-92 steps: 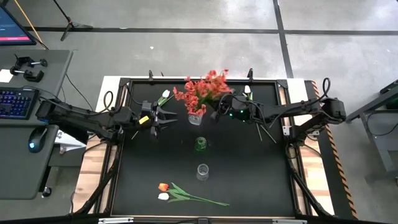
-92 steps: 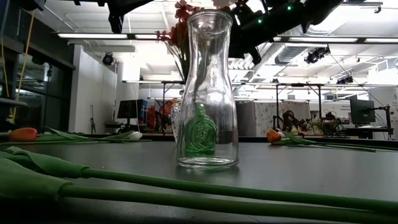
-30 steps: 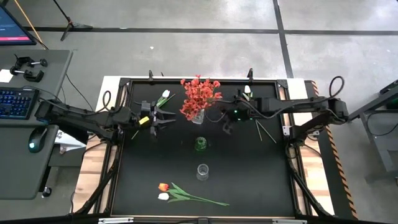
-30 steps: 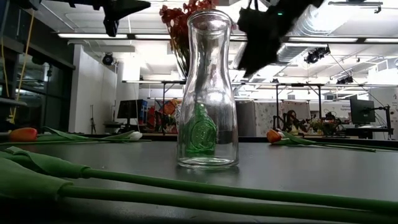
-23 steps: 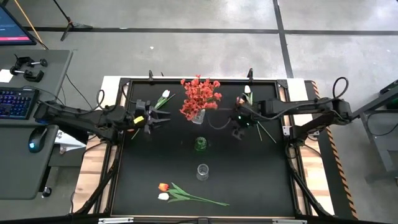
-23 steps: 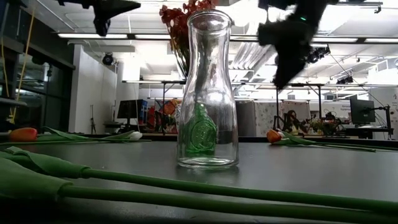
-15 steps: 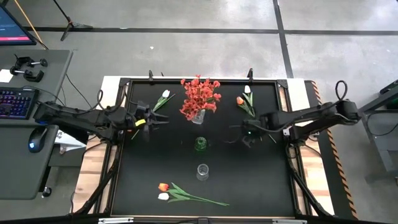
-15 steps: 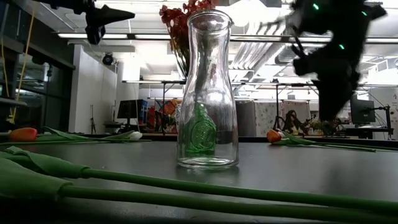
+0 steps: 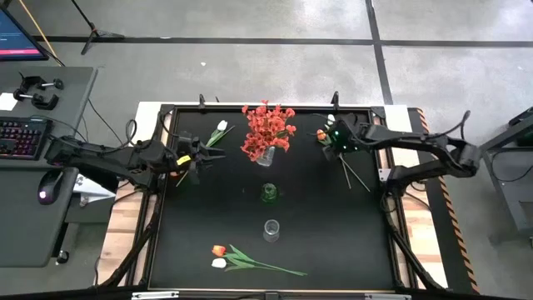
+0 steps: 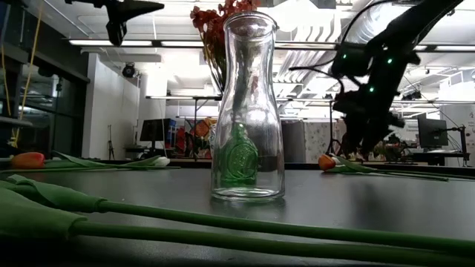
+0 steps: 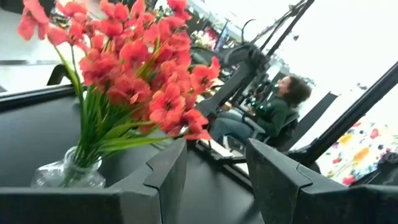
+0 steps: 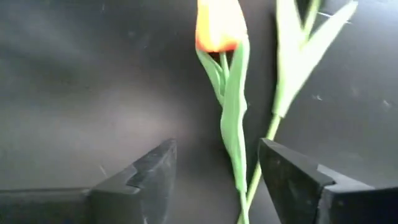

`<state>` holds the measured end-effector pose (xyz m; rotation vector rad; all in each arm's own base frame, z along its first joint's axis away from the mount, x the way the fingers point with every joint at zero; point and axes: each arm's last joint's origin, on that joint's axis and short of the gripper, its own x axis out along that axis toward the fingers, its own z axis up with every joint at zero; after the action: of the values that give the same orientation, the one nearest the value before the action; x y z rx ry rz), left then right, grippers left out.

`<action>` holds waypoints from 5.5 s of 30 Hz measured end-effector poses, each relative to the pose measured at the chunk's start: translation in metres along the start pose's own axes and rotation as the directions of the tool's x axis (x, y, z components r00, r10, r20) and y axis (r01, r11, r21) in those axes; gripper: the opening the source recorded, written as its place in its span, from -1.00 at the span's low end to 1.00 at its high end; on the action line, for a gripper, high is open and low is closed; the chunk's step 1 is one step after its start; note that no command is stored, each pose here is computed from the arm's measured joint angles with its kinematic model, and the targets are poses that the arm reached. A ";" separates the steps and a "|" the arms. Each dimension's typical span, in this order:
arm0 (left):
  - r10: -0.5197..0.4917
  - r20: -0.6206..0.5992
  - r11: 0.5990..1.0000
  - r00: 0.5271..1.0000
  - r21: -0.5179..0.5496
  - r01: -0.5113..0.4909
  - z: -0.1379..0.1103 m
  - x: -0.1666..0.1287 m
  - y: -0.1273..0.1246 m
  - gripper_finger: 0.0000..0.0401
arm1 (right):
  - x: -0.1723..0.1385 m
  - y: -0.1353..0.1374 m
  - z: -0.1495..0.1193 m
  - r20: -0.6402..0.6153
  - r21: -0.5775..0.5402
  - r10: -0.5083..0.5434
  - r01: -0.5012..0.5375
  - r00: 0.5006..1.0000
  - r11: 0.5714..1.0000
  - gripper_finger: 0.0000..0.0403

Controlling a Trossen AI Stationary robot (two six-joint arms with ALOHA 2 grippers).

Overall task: Sort flowers into vase by color
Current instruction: Put the top right orange tulip into the green flower vase

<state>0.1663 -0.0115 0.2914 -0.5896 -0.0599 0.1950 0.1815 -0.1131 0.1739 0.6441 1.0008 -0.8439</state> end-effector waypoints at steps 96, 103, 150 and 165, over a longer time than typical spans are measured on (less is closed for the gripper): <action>0.052 0.081 0.998 0.995 0.017 -0.053 0.007 -0.006 0.001 -0.23 | -0.195 0.155 -0.044 0.488 -0.672 0.864 -0.580 0.121 0.460 -1.00; -0.207 -0.030 0.978 0.978 -0.024 0.206 0.010 -0.015 -0.007 -0.23 | -0.151 0.209 -0.053 0.777 -0.464 0.603 -0.484 0.180 0.742 -1.00; -0.246 0.055 0.968 0.968 0.069 0.242 -0.048 -0.005 -0.075 -0.23 | -0.114 0.225 -0.029 0.803 -0.457 0.517 -0.250 0.295 0.853 -1.00; -0.229 0.064 0.972 0.971 0.074 0.224 -0.047 -0.004 -0.074 -0.23 | -0.104 0.225 -0.032 0.774 -0.481 0.517 -0.192 0.365 0.855 -1.00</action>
<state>0.1796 -0.0987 0.2935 -0.5049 -0.1891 -0.0044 0.3271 0.0634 0.2747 0.0433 -0.0411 -0.4664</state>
